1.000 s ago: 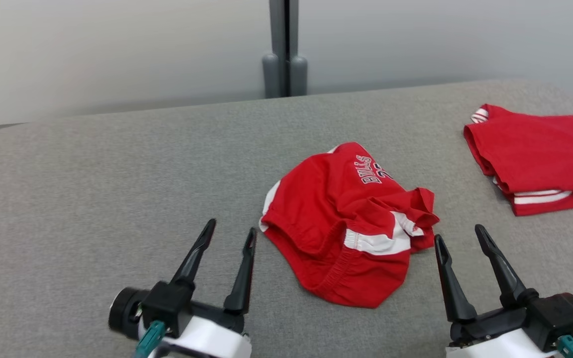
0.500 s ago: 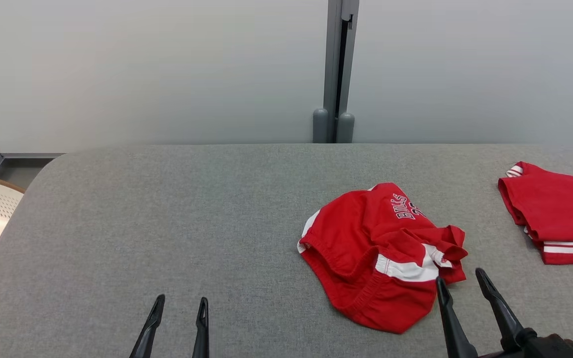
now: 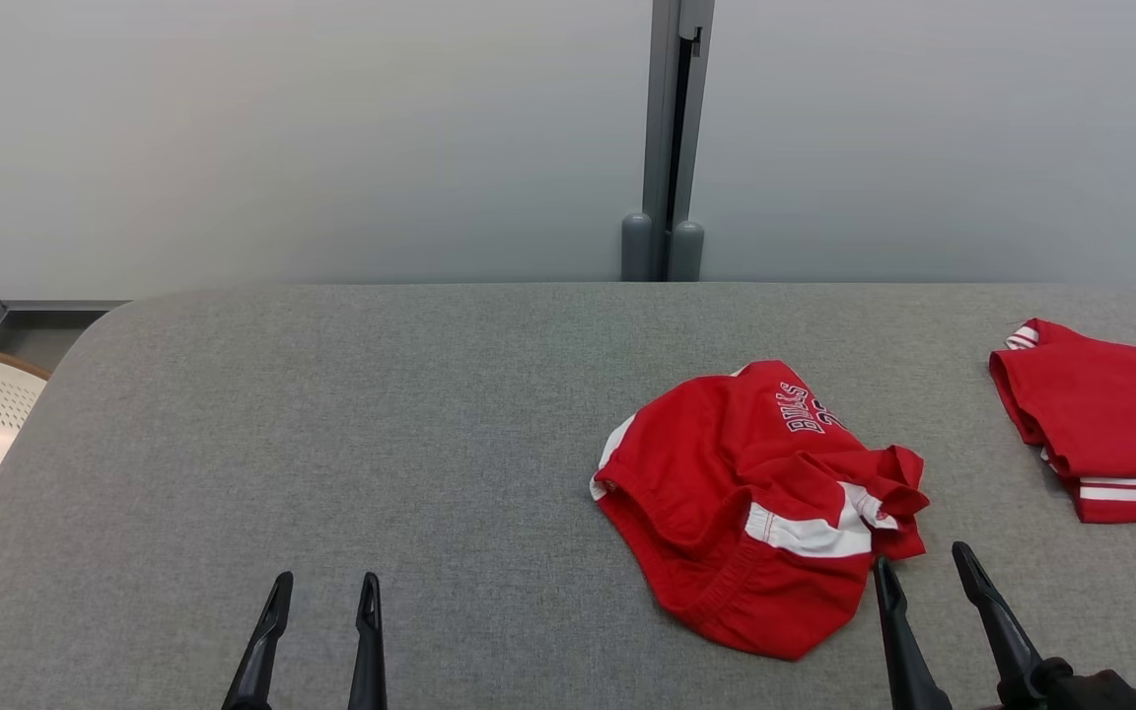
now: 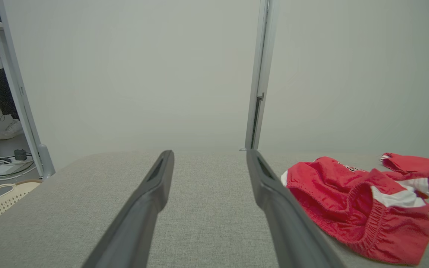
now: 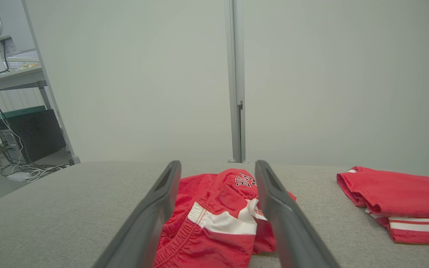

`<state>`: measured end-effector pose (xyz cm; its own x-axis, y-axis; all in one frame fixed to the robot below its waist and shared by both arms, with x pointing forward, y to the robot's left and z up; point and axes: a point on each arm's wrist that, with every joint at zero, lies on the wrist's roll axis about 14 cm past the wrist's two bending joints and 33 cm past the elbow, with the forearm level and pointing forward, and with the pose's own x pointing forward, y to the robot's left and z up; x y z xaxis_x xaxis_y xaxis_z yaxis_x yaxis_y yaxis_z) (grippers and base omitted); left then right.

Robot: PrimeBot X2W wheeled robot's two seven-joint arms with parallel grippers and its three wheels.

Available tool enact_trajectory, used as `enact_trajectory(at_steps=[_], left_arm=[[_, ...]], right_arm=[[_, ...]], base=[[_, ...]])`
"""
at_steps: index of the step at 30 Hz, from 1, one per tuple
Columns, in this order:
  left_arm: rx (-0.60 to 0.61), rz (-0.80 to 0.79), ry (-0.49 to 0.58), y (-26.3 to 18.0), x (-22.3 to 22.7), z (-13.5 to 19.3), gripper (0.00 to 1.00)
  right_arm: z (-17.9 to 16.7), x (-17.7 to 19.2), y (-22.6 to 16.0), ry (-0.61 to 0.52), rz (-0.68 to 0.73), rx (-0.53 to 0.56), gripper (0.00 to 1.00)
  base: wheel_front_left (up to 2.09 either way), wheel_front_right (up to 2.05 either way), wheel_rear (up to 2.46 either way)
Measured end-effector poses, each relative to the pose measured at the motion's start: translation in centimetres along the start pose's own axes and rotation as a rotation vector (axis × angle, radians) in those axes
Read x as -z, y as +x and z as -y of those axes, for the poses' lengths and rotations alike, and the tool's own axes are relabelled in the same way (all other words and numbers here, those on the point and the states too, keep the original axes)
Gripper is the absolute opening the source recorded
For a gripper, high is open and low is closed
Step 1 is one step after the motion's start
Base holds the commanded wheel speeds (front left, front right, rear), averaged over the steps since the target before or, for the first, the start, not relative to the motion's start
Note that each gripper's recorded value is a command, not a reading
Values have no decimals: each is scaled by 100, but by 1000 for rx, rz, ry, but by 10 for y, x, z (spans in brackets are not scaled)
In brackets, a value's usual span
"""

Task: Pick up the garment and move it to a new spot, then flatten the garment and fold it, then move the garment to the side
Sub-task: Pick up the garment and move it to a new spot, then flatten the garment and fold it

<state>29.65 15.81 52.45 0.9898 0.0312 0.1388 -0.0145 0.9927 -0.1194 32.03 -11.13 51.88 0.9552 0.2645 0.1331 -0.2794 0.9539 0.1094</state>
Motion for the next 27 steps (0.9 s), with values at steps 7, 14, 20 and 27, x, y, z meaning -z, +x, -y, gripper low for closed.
enact_trajectory(at_steps=[7, 14, 20, 27], left_arm=[[6, 1, 10, 3, 0, 2, 100], [23, 2, 25, 4, 0, 7, 100], [39, -4, 27, 4, 2, 12, 100], [308, -140, -115, 9, 42, 72, 100]], right_arm=[[1, 3, 0, 7, -11, 4, 100], [1, 5, 1, 15, -15, 4, 100], [2, 6, 2, 17, -19, 8, 100], [7, 3, 11, 9, -7, 12, 100]], base=[[0, 0, 0], [0, 0, 0], [0, 0, 0], [0, 0, 0]])
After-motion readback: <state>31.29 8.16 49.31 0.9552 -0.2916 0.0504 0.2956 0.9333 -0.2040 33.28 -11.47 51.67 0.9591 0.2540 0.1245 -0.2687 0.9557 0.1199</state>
